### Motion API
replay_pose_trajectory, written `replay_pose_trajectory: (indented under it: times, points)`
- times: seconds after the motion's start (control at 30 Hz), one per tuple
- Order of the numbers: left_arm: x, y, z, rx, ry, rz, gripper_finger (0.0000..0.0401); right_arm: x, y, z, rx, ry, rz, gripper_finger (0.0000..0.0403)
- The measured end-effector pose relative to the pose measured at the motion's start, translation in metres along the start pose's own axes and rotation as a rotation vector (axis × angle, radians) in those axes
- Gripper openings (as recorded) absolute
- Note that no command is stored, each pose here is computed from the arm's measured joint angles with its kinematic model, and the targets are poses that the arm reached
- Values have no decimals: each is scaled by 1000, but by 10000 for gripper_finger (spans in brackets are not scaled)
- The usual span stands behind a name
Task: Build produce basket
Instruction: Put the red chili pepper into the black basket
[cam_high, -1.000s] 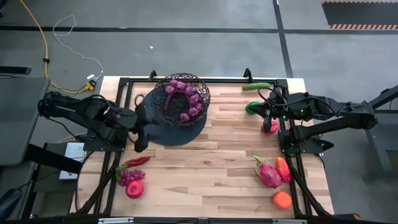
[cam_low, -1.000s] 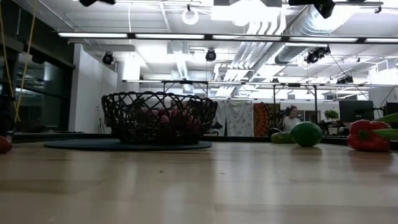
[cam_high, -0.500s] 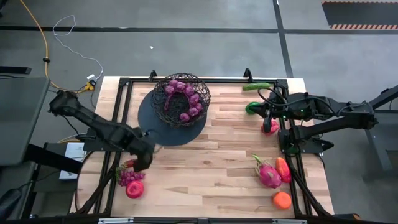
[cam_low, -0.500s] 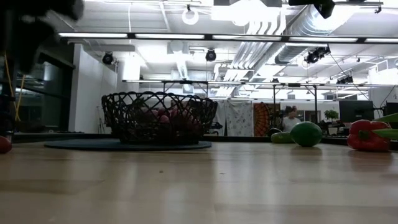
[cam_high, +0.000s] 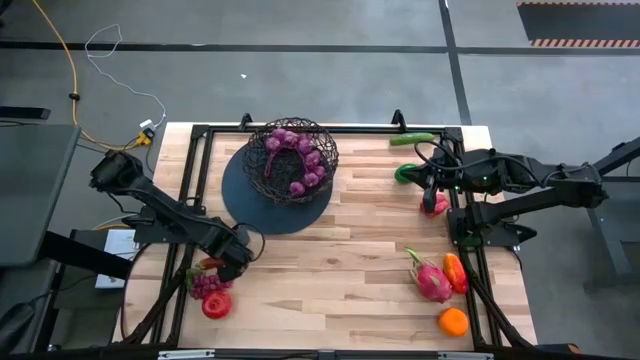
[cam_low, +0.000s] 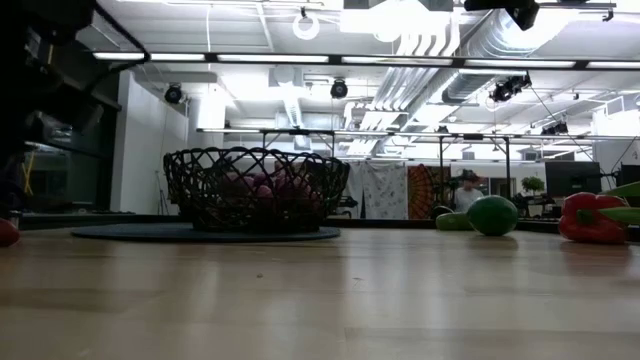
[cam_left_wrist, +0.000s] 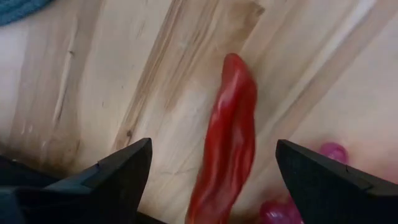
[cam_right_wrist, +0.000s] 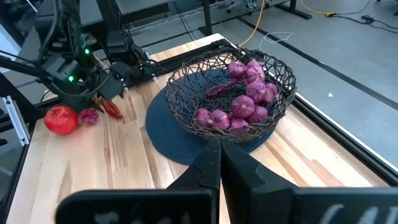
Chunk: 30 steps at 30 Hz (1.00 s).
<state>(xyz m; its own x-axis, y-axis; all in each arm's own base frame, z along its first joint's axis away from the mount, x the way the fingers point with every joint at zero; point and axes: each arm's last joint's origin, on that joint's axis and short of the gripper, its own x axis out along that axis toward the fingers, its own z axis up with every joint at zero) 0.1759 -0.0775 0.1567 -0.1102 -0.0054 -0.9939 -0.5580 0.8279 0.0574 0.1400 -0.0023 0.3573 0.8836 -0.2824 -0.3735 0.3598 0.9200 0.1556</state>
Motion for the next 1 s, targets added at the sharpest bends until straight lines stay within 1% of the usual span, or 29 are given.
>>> replay_pose_trajectory:
  times: [0.33, 0.47, 0.7, 0.83, 1.0]
  points:
    - [20, -7, 5, 7, 27, 33, 333, 0, -1, 0, -3, 2, -13, 0]
    - [25, -9, 7, 40, 49, 45, 333, 0, -1, -1, -2, 4, -14, 0]
    - [26, -9, 7, 51, 50, 41, 329, 0, -1, -1, -3, 7, -16, 0]
    - [25, -10, 8, 73, 46, 24, 304, 0, -1, -1, -4, 8, -16, 0]
    - [22, -11, 11, 126, 43, 6, 250, 0, -1, -1, -5, 8, -16, 0]
